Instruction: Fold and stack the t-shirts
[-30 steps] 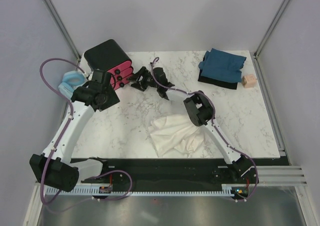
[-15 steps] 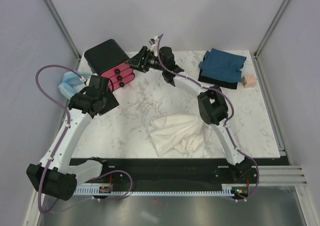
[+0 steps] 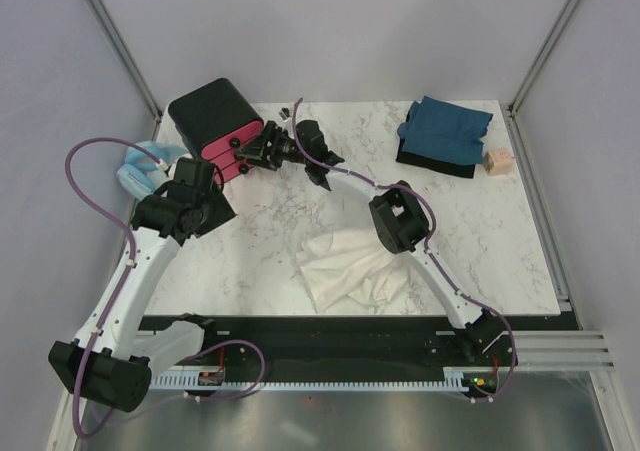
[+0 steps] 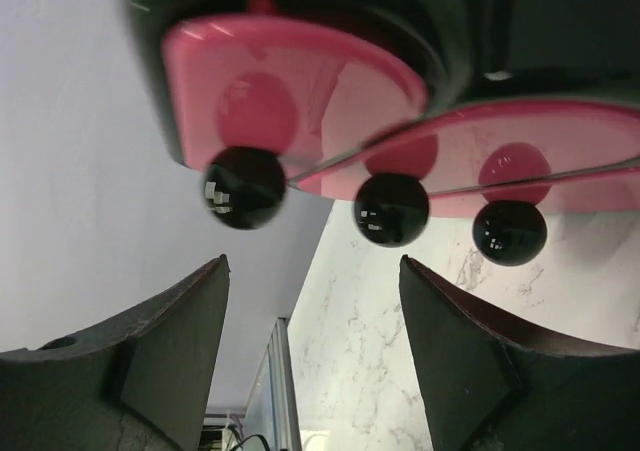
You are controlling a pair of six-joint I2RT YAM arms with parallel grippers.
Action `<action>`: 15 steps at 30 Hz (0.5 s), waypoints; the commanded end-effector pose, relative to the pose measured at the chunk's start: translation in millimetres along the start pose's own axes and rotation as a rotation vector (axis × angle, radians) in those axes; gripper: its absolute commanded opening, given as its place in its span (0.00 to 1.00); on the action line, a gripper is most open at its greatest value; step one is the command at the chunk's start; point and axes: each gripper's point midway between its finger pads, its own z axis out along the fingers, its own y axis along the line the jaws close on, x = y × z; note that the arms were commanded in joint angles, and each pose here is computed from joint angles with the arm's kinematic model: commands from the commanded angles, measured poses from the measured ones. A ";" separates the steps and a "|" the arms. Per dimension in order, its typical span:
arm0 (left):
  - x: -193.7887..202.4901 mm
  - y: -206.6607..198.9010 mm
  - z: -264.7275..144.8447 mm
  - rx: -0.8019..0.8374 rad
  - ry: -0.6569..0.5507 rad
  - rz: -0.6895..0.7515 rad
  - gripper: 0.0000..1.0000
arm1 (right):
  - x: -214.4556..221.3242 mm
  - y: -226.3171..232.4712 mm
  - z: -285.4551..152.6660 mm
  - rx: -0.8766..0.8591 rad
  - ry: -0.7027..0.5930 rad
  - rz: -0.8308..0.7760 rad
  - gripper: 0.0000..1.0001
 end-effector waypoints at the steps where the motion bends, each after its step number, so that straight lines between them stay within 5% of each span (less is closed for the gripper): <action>1: -6.7 -0.1 -7.0 0.002 -0.024 -0.001 0.56 | -0.5 22.4 15.3 -0.091 -0.057 -0.028 0.77; 10: -7.4 4.5 -13.5 0.011 -0.053 -0.008 0.56 | -0.2 -8.2 27.5 -0.062 -0.127 -0.010 0.81; 15: -2.8 6.5 -16.6 0.027 -0.053 -0.007 0.56 | 17.1 8.4 18.8 -0.115 -0.039 0.005 0.78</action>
